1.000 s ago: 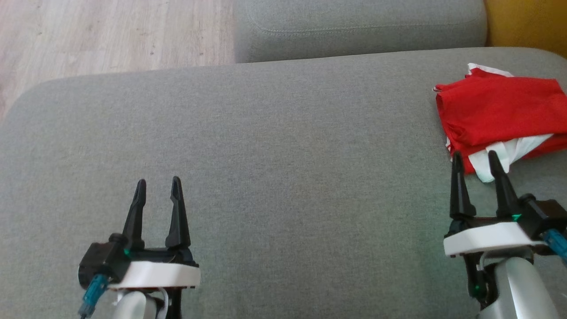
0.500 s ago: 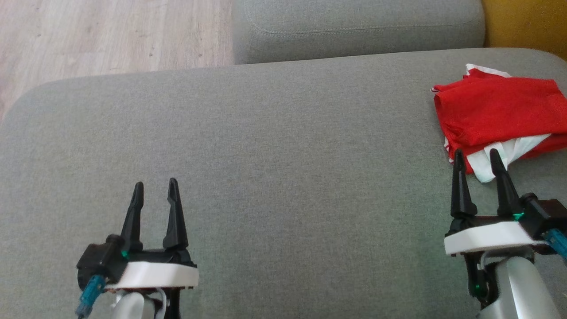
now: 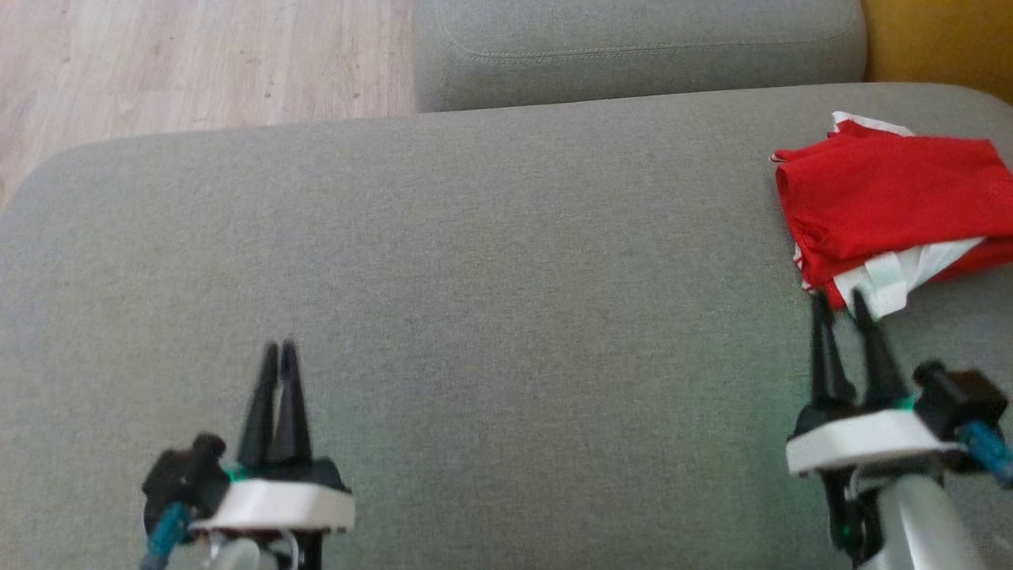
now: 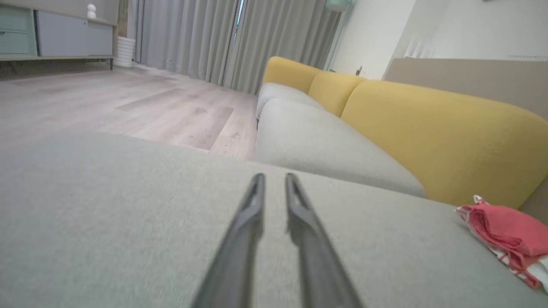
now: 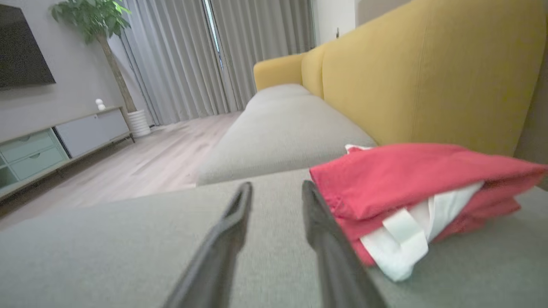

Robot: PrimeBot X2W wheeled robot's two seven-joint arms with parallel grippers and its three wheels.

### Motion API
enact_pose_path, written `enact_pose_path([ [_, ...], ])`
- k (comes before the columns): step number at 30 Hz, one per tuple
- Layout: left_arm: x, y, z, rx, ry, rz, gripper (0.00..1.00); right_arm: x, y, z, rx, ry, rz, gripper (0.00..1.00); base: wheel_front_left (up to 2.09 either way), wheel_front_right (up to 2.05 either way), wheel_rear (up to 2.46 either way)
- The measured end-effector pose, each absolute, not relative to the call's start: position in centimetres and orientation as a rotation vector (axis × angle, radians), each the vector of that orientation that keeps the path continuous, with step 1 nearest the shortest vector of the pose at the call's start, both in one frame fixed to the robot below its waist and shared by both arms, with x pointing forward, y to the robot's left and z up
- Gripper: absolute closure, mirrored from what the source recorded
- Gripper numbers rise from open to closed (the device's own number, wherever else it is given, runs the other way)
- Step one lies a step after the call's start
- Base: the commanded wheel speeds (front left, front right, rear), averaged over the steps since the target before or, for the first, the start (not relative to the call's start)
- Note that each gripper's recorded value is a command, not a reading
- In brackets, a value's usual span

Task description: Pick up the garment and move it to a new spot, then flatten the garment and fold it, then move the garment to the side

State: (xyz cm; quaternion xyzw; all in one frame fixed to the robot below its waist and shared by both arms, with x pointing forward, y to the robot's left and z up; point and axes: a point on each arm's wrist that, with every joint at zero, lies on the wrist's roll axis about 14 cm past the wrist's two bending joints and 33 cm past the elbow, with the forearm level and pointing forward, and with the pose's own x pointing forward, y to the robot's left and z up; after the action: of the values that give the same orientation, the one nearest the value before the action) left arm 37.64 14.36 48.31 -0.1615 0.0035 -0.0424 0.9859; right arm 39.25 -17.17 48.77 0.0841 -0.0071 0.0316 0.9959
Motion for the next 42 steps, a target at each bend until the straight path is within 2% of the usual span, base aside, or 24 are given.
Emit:
enact_pose_path([
  [5, 36.1, 14.6, 45.6, -0.352, 0.096, -0.06, 1.0, 37.6, -17.5, 45.8, 0.201, 0.083, 0.04, 1.0, 0.0, 0.0, 0.0],
  [42, 36.3, 16.5, 45.1, -0.7, 0.153, 0.038, 1.0, 37.6, -19.2, 45.9, 0.594, 0.105, -0.067, 1.0, 0.0, 0.0, 0.0],
])
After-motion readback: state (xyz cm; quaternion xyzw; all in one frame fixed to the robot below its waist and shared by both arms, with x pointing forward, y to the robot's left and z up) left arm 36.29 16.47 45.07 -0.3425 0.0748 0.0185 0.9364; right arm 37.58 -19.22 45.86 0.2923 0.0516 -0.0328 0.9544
